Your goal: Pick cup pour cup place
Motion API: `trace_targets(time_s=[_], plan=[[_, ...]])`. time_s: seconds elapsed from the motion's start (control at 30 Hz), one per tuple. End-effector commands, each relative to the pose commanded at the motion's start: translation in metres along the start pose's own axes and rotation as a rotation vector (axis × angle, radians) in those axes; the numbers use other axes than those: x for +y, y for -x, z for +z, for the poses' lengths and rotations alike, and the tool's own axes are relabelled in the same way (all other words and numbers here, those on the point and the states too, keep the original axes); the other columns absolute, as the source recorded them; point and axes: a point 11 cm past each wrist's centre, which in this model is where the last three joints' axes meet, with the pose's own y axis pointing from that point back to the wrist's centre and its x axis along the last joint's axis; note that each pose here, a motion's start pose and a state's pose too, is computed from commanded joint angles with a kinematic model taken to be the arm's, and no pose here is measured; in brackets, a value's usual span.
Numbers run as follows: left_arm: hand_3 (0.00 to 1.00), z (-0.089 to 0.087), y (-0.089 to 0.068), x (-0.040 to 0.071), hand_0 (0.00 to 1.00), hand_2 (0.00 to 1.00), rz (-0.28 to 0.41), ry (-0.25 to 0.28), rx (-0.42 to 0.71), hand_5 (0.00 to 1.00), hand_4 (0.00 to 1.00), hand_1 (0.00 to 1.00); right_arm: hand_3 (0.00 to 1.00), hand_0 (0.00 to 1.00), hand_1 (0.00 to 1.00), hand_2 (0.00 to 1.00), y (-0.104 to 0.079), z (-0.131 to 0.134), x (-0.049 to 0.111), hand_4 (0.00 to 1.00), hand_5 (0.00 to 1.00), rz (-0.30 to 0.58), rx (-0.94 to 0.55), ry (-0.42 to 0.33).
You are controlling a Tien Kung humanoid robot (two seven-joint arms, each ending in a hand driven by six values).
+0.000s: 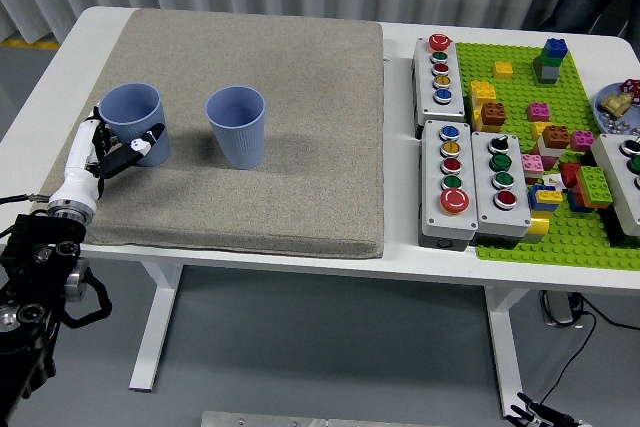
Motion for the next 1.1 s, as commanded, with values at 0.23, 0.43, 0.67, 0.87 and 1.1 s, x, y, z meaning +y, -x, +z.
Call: trace_targets(time_s=[0.23, 0.43, 0.67, 0.87, 1.1], plan=[[0.998, 0.0004, 0.0000, 0.0005, 0.623, 0.925, 0.007, 0.005, 0.000, 0.255, 0.814, 0.671, 0.618, 0.761, 0.697, 0.735, -0.0004, 0.0008, -0.0001, 0.222, 0.195, 0.001, 0.001, 0.002], [0.998, 0.0009, 0.0018, 0.0004, 0.590, 0.918, 0.009, 0.009, 0.003, 0.246, 0.805, 0.652, 0.617, 0.761, 0.696, 0.735, 0.0001, 0.0003, -0.0001, 0.222, 0.195, 0.001, 0.001, 0.001], [0.985, 0.0030, 0.0019, 0.0009, 0.585, 0.872, 0.015, 0.018, -0.001, 0.241, 0.796, 0.627, 0.617, 0.761, 0.696, 0.735, 0.0002, 0.0003, -0.0001, 0.221, 0.192, 0.001, 0.001, 0.001], [0.965, 0.0074, 0.0003, 0.0021, 0.579, 0.844, 0.029, 0.038, -0.004, 0.240, 0.777, 0.611, 0.616, 0.761, 0.695, 0.735, -0.0002, 0.0002, 0.0000, 0.220, 0.192, 0.001, 0.001, 0.001], [0.959, 0.0067, 0.0020, 0.0033, 0.570, 0.843, 0.032, 0.041, -0.001, 0.225, 0.765, 0.607, 0.616, 0.761, 0.696, 0.734, 0.0003, -0.0005, 0.0000, 0.220, 0.192, 0.001, 0.002, 0.001]])
